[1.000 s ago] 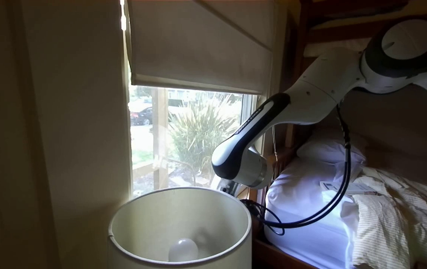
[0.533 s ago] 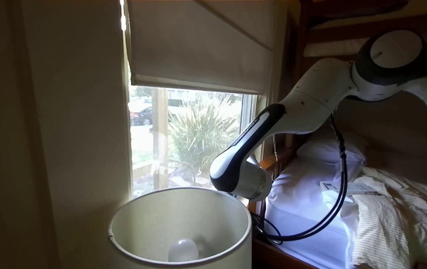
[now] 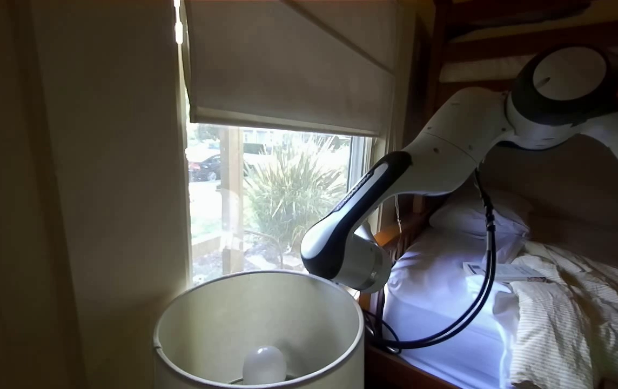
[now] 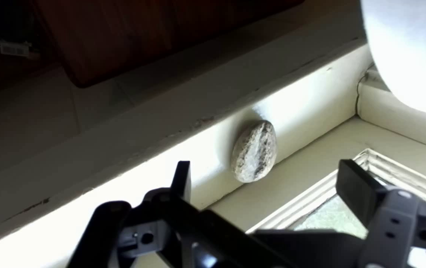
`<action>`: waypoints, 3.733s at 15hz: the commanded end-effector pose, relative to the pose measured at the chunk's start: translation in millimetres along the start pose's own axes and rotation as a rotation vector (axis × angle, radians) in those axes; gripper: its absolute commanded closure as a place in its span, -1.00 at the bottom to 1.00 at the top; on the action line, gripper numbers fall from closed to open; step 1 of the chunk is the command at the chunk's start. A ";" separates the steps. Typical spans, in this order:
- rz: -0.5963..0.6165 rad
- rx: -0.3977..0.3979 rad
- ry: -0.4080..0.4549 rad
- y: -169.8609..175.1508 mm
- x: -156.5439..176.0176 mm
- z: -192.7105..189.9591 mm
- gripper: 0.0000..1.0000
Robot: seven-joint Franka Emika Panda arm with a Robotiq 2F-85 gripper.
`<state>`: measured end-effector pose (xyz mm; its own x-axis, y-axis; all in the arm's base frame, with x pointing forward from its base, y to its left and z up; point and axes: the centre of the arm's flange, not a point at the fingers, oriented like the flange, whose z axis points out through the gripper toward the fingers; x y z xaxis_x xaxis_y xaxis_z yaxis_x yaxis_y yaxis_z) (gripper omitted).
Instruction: Place the white object from the windowsill on the headboard.
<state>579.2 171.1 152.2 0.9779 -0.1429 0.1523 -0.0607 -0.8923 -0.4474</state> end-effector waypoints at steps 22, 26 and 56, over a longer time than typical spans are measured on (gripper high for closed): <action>-0.087 -0.025 0.109 -7.8 10.6 8.5 -1.00; -0.069 -0.007 0.154 -4.4 26.9 -2.2 -1.00; -0.175 0.051 0.048 3.4 8.8 68.6 -1.00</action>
<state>608.3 190.7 97.2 0.9608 -0.0070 0.2772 0.1213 -0.8883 -0.4429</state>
